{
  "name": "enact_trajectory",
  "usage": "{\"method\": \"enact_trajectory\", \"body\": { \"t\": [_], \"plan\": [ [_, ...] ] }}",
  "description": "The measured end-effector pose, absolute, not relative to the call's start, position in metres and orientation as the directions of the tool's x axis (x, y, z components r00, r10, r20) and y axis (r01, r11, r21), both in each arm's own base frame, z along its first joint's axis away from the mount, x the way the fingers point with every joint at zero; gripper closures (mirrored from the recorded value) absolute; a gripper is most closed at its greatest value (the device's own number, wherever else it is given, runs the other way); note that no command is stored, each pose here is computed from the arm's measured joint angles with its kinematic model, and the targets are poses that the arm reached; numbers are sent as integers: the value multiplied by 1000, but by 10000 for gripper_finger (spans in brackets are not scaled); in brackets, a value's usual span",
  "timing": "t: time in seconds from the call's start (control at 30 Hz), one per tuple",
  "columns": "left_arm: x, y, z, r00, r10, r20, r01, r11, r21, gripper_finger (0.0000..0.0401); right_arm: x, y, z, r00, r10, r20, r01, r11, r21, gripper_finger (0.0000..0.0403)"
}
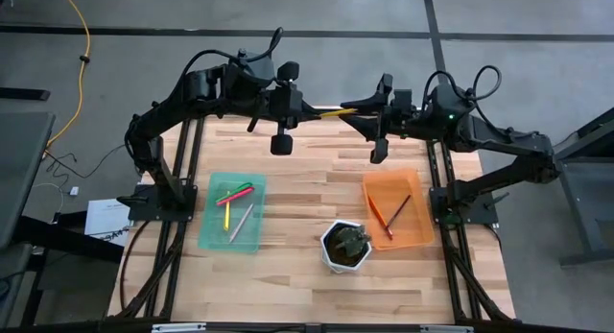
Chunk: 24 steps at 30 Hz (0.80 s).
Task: Sort pens & pencils
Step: Put the yellow pencil into the orange bin
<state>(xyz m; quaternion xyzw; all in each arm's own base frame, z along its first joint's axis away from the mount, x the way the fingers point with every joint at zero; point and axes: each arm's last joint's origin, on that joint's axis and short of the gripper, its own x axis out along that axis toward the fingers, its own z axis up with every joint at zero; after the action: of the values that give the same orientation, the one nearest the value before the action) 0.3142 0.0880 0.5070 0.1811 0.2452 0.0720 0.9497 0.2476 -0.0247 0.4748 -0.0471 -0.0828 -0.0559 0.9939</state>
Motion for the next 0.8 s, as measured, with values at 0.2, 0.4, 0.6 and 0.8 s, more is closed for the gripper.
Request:
{"method": "enact_trajectory", "body": {
  "t": [0.2, 0.4, 0.6, 0.8],
  "plan": [
    [314, 88, 507, 871, 220, -440, -41, 924, 380, 387, 248, -24, 475, 981, -96, 170, 112, 990, -91, 320],
    [314, 88, 507, 872, 212, -441, -35, 926, 376, 387, 248, -24, 475, 981, -88, 172, 107, 989, -106, 368],
    [314, 87, 506, 866, 208, -454, -30, 929, 369, 387, 248, -24, 476, 981, -70, 182, 92, 989, -117, 398],
    [314, 87, 505, 865, 208, -457, -28, 929, 368, 387, 248, -24, 476, 981, -67, 184, 89, 989, -117, 396]
  ]
}}
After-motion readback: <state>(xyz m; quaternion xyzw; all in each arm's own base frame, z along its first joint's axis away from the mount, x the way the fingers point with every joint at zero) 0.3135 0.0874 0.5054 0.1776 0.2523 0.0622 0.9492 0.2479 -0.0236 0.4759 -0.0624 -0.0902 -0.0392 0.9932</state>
